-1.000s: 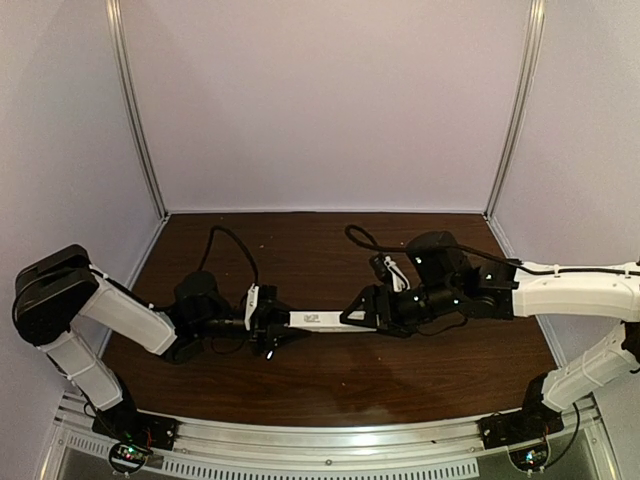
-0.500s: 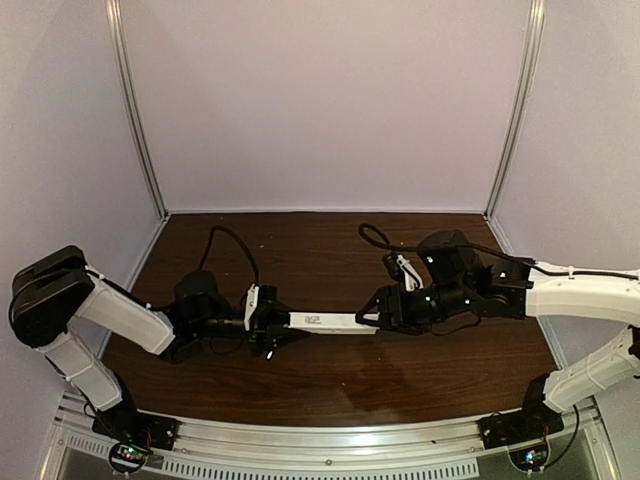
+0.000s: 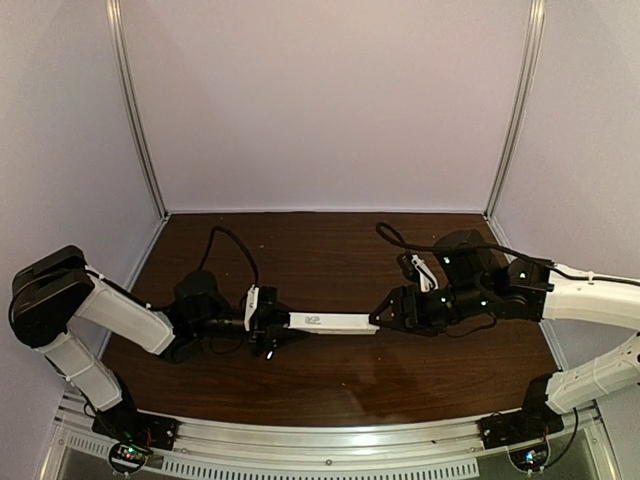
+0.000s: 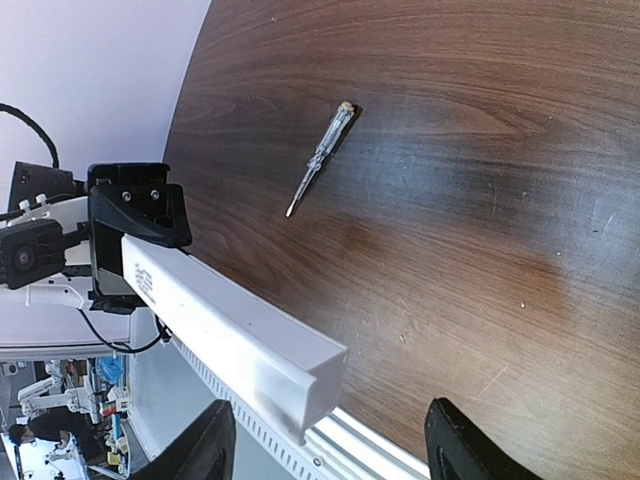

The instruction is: Unload the batteries from the remote control

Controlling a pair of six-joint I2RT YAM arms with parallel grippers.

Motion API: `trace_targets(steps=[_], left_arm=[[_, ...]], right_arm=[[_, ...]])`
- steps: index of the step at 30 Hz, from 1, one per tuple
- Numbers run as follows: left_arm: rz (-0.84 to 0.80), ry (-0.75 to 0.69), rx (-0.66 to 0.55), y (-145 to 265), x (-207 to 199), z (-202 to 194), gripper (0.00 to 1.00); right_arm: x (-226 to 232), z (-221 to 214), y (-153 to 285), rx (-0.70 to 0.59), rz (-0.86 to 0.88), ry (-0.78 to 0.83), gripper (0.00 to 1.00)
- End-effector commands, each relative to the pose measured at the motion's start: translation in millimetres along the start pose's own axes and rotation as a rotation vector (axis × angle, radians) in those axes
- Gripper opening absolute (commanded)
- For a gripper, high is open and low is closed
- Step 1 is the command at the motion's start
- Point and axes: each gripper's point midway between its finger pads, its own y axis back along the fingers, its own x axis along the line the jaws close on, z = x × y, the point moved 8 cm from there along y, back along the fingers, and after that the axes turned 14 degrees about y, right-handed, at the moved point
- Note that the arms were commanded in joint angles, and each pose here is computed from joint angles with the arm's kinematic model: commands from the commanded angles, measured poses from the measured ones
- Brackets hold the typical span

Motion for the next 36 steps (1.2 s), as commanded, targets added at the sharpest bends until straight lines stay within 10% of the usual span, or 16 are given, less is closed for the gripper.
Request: trace_targets(steps=[1,36], left_arm=[[-0.004,-0.066,-0.044,-2.0,0.2,15.0,0.0],[-0.023,-0.065,-0.023,-5.0,1.2,13.1,0.0]], right_arm=[[2.0,0.8,8.7,-0.011,0.005,-0.004,0.66],[6.2,-1.0,-11.3,0.019,0.106,-0.024,0.45]])
